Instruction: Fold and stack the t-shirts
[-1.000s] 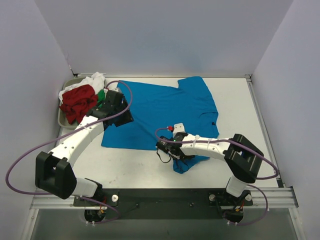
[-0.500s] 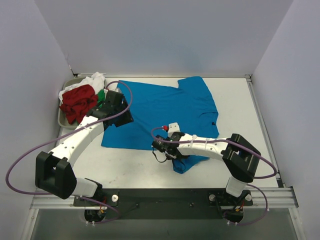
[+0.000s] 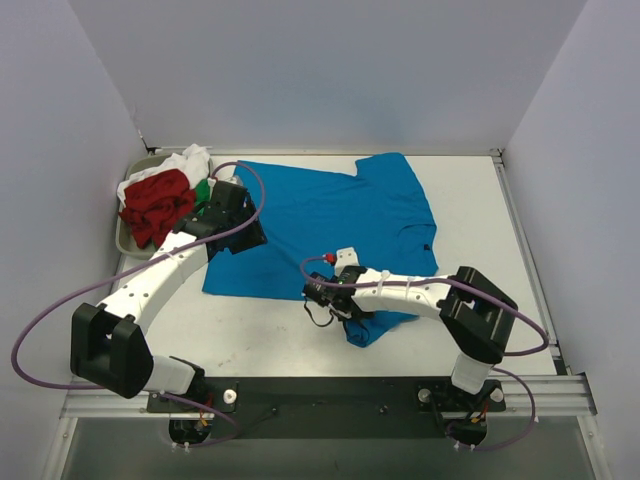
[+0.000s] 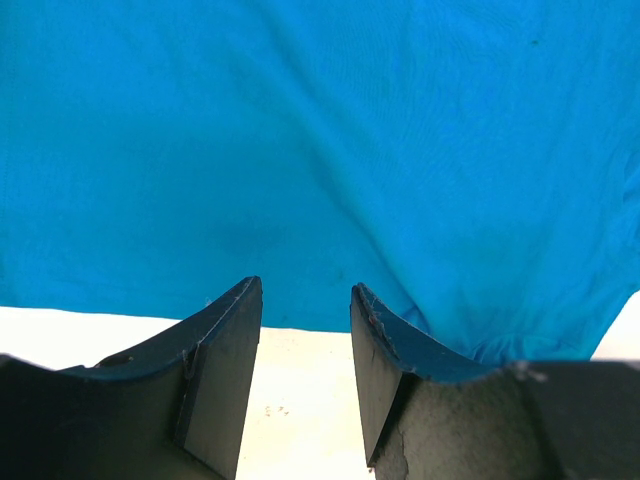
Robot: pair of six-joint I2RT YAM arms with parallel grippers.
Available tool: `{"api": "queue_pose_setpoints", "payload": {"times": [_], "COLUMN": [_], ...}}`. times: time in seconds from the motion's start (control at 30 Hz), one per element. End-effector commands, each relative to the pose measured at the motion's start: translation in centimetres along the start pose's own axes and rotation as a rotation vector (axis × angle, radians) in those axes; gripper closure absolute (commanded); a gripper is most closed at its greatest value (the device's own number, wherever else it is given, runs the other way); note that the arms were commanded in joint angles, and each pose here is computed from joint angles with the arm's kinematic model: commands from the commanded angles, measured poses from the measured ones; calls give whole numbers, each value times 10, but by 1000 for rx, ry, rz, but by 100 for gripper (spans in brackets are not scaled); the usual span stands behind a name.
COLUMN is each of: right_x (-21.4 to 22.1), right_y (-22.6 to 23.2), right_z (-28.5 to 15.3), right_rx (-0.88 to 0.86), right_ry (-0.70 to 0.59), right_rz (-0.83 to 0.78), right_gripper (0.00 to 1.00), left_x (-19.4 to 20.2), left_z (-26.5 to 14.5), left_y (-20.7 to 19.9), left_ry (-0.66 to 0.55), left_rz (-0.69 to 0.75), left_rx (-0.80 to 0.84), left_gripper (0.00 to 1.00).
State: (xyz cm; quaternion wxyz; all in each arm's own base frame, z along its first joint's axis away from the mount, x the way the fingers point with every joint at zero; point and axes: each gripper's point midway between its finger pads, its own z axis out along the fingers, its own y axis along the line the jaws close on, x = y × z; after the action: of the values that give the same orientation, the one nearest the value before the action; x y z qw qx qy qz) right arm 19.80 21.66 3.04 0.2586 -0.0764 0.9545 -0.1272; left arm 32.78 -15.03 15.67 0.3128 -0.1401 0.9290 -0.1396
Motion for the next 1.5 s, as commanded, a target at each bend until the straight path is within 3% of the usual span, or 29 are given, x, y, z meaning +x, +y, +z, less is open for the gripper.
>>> {"api": "queue_pose_setpoints", "payload": {"times": [0.0, 0.17, 0.47, 0.57, 0.97, 1.23, 1.33, 1.43, 1.47], "right_x": [11, 15, 22, 22, 26, 78, 94, 104, 100], "right_y": [-11, -10, -12, -13, -56, -87, -88, -90, -86], "right_z": [5, 9, 13, 13, -42, -61, -65, -65, -69], "right_rx": [42, 43, 50, 51, 72, 51, 47, 81, 79], "right_ry": [23, 32, 48, 47, -77, -84, -89, -100, -112], "right_rz": [-23, -21, -27, -26, 17, 66, 85, 84, 90], "right_gripper": [66, 68, 87, 100, 100, 100, 94, 65, 44], "left_x": [-8, -7, -8, -8, -6, -5, -5, -5, -4], "left_z": [-1, 0, -1, -1, 1, 2, 2, 3, 3], "left_y": [-4, -3, -3, -4, -3, -3, -3, -3, -3], "left_ry": [-35, -35, -35, -36, -30, -27, -26, -25, -24], "left_rz": [14, 14, 15, 15, 20, 19, 19, 19, 21], "left_rx": [12, 8, 10, 11, 9, 11, 12, 10, 9], "left_gripper": [49, 49, 49, 49, 49, 49, 49, 49, 49]}}
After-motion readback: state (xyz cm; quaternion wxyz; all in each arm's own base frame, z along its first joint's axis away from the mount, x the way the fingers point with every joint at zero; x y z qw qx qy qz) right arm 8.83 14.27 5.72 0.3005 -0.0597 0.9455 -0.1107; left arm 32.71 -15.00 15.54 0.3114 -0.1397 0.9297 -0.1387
